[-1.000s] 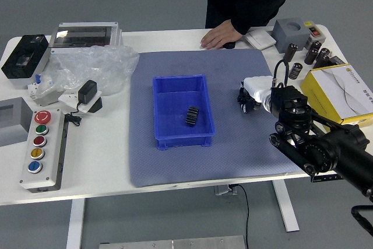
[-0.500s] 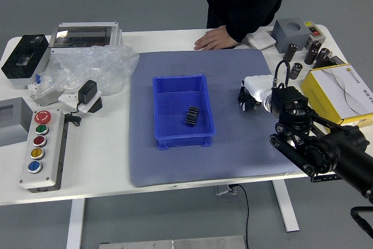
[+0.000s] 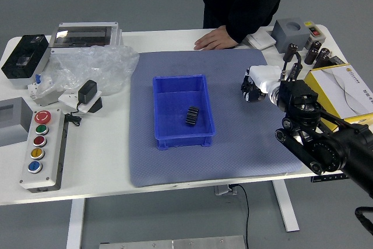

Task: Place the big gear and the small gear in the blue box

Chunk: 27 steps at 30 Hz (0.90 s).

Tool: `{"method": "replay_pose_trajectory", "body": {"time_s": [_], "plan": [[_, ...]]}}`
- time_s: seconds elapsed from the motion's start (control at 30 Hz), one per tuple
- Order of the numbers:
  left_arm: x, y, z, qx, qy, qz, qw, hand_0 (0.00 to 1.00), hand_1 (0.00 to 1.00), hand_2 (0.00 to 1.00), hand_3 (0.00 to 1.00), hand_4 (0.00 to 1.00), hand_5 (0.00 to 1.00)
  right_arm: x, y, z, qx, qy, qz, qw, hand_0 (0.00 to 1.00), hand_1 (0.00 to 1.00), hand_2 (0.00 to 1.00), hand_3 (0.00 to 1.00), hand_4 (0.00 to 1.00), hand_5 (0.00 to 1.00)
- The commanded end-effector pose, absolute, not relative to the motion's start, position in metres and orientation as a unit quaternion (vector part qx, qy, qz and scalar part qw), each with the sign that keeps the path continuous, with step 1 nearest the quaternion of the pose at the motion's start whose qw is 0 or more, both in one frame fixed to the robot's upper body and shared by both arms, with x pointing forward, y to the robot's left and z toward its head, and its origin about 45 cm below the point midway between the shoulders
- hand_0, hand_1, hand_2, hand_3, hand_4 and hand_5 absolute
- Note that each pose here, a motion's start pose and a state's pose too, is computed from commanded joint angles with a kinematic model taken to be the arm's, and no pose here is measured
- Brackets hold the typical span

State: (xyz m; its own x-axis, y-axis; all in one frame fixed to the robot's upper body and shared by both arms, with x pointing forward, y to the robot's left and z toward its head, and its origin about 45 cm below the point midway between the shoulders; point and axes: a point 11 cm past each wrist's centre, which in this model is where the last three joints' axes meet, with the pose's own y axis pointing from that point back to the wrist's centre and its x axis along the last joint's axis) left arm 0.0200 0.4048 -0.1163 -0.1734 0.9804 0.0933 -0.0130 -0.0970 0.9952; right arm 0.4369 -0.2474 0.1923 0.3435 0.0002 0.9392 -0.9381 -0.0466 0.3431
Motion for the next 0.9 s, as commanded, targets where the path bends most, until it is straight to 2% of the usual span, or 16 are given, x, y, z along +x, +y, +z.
{"method": "replay_pose_trajectory", "body": {"time_s": [0.33,0.67,0.9], "plan": [[0.022,0.406,-0.116,0.470,0.511,0.573,0.436,0.803,0.831,0.823,0.849,0.682,0.256,0.429,-0.236,0.242,0.590,-0.423,0.454,0.516,0.405,0.402,0.425,0.551,0.515,0.155],[0.021,0.406,-0.116,0.471,0.511,0.573,0.434,0.804,0.830,0.821,0.849,0.682,0.255,0.400,-0.159,0.280,0.635,-0.404,0.506,0.422,0.406,0.403,0.424,0.551,0.510,0.154],[0.022,0.405,-0.116,0.471,0.511,0.572,0.436,0.804,0.830,0.821,0.849,0.681,0.255,0.382,-0.110,0.273,0.675,-0.373,0.509,0.383,0.408,0.404,0.427,0.557,0.509,0.154]]}}
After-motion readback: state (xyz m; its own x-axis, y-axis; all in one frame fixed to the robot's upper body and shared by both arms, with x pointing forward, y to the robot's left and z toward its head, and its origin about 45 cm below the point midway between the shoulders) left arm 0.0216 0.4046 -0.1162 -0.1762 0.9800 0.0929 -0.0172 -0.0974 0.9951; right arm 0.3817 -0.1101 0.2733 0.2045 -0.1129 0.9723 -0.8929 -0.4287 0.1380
